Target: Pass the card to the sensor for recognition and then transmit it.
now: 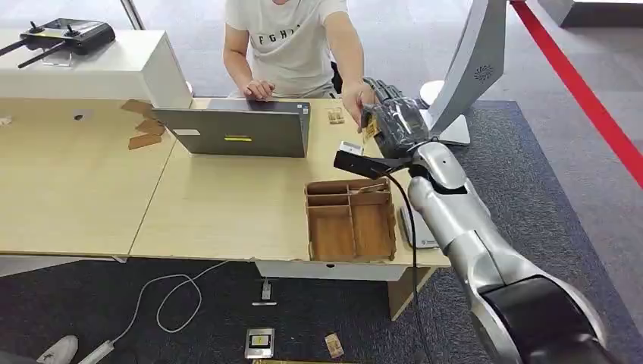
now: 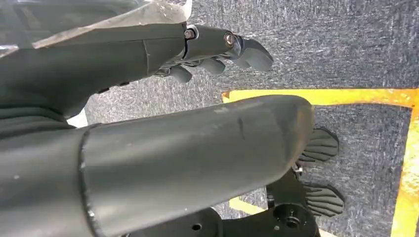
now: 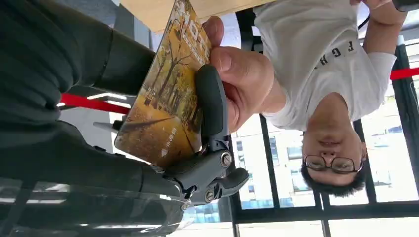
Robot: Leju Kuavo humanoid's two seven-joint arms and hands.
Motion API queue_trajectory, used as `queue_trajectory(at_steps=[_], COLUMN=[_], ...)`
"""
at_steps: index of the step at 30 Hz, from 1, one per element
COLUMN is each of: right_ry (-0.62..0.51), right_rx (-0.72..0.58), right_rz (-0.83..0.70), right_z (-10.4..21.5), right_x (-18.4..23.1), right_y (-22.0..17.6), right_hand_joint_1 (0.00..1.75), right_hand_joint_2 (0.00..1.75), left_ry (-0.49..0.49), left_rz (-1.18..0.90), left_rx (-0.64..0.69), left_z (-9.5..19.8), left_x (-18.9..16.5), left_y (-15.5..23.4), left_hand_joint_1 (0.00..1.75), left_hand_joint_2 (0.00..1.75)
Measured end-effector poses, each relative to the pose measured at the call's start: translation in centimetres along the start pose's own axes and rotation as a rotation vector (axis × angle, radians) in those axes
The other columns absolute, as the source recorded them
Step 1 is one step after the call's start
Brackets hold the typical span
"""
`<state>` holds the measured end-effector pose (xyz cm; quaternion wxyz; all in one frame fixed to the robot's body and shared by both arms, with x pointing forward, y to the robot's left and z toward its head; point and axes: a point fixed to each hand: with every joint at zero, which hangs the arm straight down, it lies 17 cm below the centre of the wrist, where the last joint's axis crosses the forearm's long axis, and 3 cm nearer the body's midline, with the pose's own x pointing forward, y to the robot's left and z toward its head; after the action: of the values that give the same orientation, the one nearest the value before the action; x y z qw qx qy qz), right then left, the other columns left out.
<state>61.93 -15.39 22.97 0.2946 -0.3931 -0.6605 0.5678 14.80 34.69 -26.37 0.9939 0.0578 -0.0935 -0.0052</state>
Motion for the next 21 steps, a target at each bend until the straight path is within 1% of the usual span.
queue_trajectory(at_steps=[11,12,13,14,15,21], right_ry=[-0.005,-0.006,-0.006,-0.006,-0.008,-0.033], right_rx=[-0.017,-0.016,-0.014,-0.013,-0.012,-0.005], right_rz=[-0.006,-0.007,-0.008,-0.009,-0.008,0.029], right_z=[0.2,0.2,0.3,0.3,0.3,0.2], right_x=[0.5,0.5,0.6,0.6,0.7,1.4], right_y=[0.4,0.4,0.5,0.6,0.7,1.0], right_hand_joint_1=[1.75,0.07,0.0,0.0,0.0,0.0], right_hand_joint_2=[1.75,1.75,1.75,1.75,0.0,0.0], left_ry=[0.001,0.001,0.001,0.001,0.0,-0.003], left_rz=[0.005,0.005,0.005,0.006,0.006,0.005], left_rx=[0.003,0.003,0.003,0.004,0.006,0.006], left_z=[0.0,0.0,0.0,0.0,0.0,0.0], left_x=[-0.1,-0.1,0.0,-0.1,-0.1,-0.1], left_y=[0.1,0.1,0.1,0.1,0.1,0.1], left_hand_joint_1=[0.0,0.0,0.0,0.0,0.0,0.0], left_hand_joint_2=[0.0,0.0,0.0,0.0,0.0,0.0])
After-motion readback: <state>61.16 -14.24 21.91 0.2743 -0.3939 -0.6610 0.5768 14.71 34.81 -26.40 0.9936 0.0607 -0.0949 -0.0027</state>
